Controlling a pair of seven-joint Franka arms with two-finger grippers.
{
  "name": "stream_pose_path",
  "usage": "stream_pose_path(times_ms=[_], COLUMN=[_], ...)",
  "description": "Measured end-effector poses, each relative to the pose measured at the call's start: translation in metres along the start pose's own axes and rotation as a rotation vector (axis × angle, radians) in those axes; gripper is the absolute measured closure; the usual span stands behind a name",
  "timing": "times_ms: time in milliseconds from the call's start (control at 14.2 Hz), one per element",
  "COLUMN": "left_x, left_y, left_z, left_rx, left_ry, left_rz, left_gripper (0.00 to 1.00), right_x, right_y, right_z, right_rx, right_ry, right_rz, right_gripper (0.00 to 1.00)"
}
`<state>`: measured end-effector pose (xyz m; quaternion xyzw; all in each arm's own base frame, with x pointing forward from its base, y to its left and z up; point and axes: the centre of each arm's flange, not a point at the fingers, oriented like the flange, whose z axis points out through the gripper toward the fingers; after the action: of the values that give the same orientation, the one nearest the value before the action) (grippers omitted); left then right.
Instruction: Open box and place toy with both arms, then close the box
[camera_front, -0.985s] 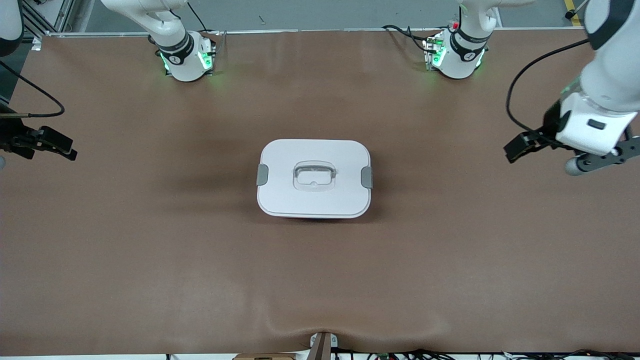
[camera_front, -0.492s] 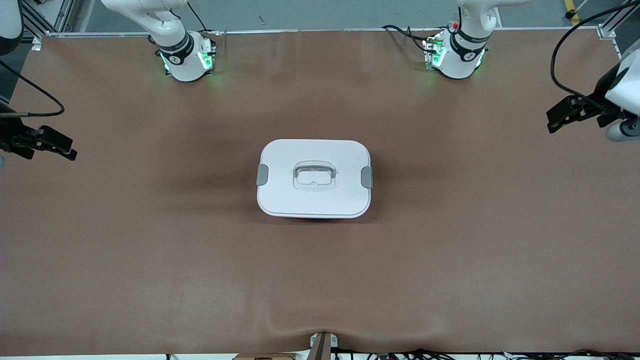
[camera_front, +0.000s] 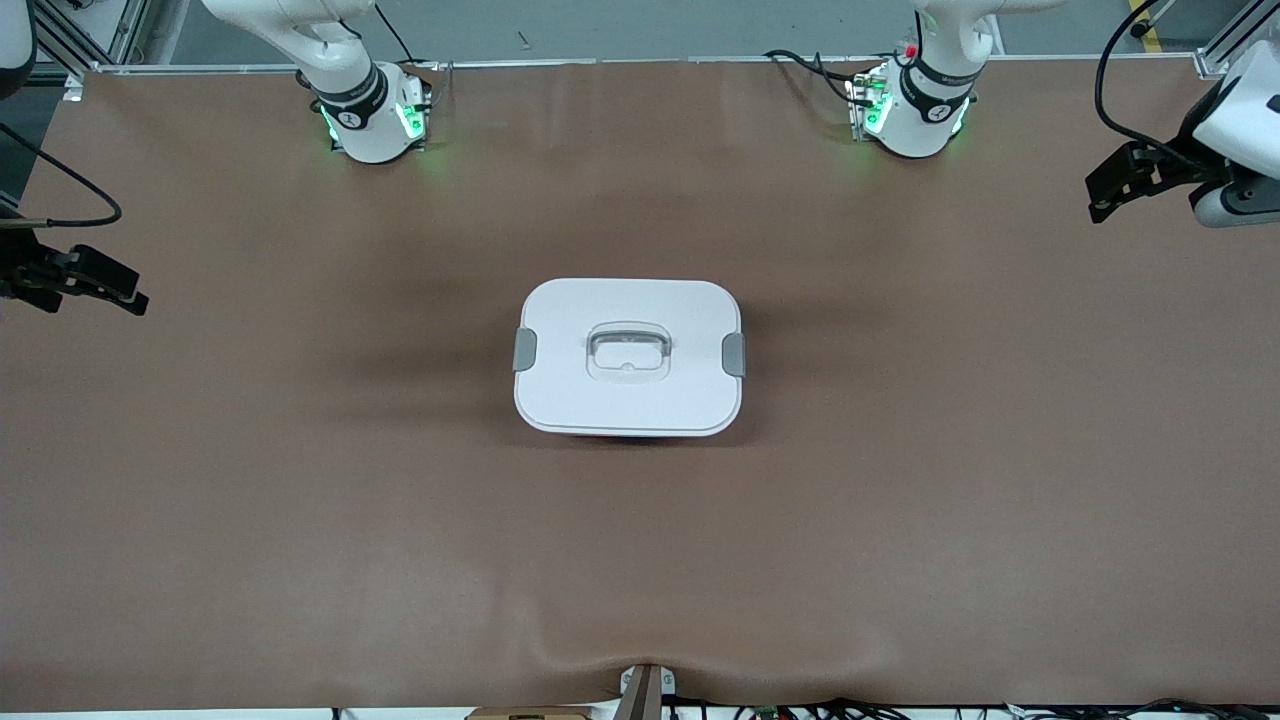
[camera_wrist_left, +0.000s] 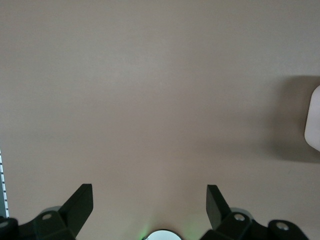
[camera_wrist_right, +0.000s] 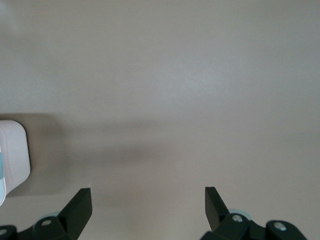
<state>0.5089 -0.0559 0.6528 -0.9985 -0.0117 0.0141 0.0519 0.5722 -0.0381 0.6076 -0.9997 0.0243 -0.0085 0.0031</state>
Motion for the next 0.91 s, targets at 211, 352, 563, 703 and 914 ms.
stream_pose_path(times_ms=[211, 352, 563, 703, 914], left_x=[-0.0005, -0.0002, 0.0027, 0.0047, 0.0057], left_y=[0.0091, 0.0106, 0.0107, 0.0107, 0.0100], left_z=[0.0022, 0.0032, 0.0063, 0.0076, 0.0059], left_rx=[-0.042, -0.044, -0.045, -0.046, -0.047], left_ry=[-0.010, -0.012, -0.014, -0.013, -0.008], left_rz=[0.012, 0.022, 0.054, 0.056, 0.057], left_gripper=[0.00, 0.00, 0.00, 0.00, 0.00], right_x=[0.0000, 0.0001, 0.0002, 0.0002, 0.0002], right_y=[0.0002, 0.0020, 0.0033, 0.0033, 0.0034], right_z=[-0.0004, -0.0017, -0.0057, -0.0057, -0.0057], right_rx=[0.000, 0.000, -0.001, -0.001, -0.001], right_ry=[0.000, 0.003, 0.010, 0.010, 0.010], right_rz=[0.000, 0.003, 0.005, 0.005, 0.005], right_gripper=[0.00, 0.00, 0.00, 0.00, 0.00])
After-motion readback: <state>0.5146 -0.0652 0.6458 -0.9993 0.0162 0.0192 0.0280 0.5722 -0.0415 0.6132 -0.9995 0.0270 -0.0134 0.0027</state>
